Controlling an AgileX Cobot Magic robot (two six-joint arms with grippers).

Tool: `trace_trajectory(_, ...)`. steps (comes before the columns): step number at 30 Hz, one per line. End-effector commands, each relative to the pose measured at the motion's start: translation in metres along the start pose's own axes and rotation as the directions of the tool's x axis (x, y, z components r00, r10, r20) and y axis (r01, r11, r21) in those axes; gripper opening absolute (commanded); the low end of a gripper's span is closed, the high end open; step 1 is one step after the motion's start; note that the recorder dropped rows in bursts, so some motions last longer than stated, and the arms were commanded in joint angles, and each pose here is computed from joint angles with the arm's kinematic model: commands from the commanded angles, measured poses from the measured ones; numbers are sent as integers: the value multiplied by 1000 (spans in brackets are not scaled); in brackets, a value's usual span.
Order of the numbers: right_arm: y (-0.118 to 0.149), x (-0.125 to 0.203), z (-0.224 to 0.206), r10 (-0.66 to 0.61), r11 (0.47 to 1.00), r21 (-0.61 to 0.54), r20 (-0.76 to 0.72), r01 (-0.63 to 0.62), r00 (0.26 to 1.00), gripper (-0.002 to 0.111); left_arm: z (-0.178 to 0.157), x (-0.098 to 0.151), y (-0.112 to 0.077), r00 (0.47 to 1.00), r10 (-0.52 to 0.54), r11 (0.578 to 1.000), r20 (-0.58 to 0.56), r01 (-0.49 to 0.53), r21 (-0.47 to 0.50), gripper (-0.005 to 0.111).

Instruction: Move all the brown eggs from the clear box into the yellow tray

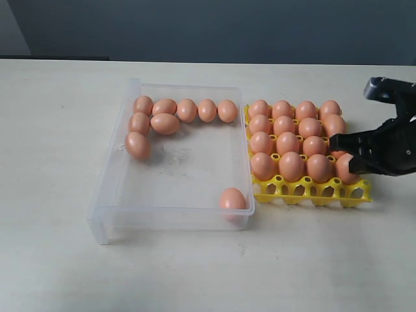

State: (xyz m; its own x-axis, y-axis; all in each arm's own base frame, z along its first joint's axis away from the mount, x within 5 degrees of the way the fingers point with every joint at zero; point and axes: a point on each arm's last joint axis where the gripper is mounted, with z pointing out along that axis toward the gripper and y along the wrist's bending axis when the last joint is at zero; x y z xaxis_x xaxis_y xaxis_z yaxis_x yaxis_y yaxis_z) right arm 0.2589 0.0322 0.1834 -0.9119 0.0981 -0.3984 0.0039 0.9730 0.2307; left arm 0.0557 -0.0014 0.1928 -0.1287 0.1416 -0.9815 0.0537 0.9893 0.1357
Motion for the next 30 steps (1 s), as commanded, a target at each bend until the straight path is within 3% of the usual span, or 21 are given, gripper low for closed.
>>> trace_trajectory(1, 4, -5, -18, -4, 1000, -15, 93, 6, 996, -1, 0, -2, 0, 1000, -3, 1000, 16, 3, -1, 0)
trace_trajectory(8, 4, -16, -12, 8, 1000, -9, 129, -7, 992, -1, 0, -2, 0, 1000, -3, 1000, 16, 3, -1, 0)
trace_trajectory(17, 7, -80, 2, -68, 998, 27, 249, 63, 966, -1, 0, -2, 0, 1000, -3, 1000, 16, 3, -1, 0)
trace_trajectory(23, 7, -106, 28, -93, 996, 34, 210, 88, 973, -1, 0, -2, 0, 1000, -3, 1000, 16, 3, -1, 0)
trace_trajectory(30, 3, -100, 48, -122, 992, 41, 102, 119, 987, -1, 0, -2, 0, 1000, -3, 1000, 16, 3, -1, 0)
